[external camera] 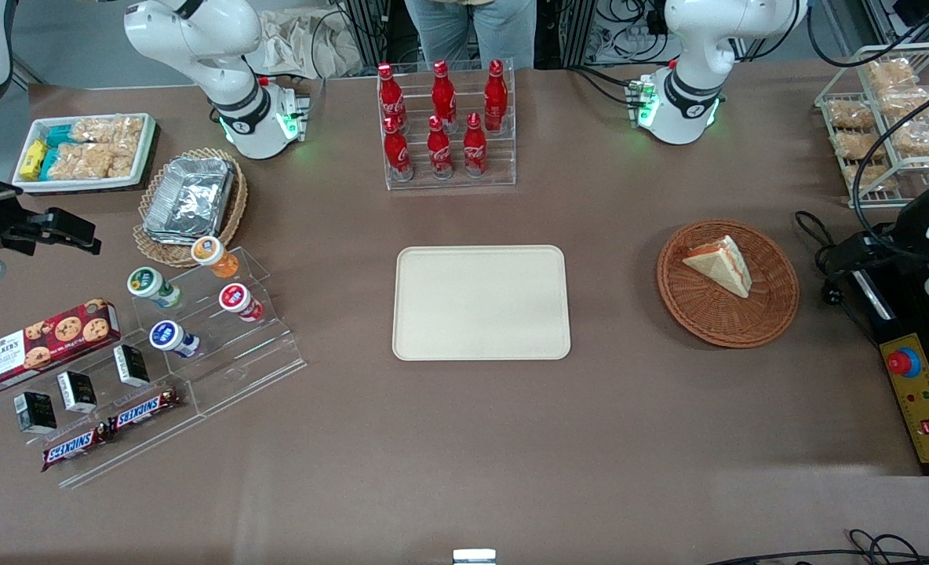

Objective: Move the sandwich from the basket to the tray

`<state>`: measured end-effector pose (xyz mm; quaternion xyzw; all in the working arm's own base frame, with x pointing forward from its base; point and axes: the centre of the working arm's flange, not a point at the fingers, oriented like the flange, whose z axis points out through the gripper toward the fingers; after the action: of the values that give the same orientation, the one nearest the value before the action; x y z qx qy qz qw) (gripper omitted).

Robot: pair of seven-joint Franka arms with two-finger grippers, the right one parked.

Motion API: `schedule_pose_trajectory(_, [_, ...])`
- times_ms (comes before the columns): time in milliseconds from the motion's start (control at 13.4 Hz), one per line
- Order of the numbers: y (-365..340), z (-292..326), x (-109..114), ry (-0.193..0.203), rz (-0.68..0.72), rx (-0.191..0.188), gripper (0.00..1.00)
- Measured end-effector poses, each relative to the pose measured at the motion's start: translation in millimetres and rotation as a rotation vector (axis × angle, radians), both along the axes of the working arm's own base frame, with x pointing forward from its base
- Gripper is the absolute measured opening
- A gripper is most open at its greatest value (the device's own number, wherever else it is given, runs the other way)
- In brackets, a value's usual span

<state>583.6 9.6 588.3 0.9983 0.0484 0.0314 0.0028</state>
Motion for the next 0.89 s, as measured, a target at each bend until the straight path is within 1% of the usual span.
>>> schedule_pose_trajectory(224, [-3, 0, -1, 0.004, 0.004, -0.001, 1.00])
schedule_pose_trajectory(373, [-9, -1, -1, 0.009, 0.044, -0.004, 1.00])
schedule_pose_trajectory(447, [-13, -2, -2, 0.019, 0.068, -0.006, 1.00])
schedule_pose_trajectory(596, [-20, -5, -6, 0.060, 0.143, -0.008, 1.00])
schedule_pose_trajectory(820, [-21, -9, -15, 0.118, 0.362, -0.004, 1.00])
schedule_pose_trajectory(894, [-24, -11, -18, 0.132, 0.406, -0.001, 1.00])
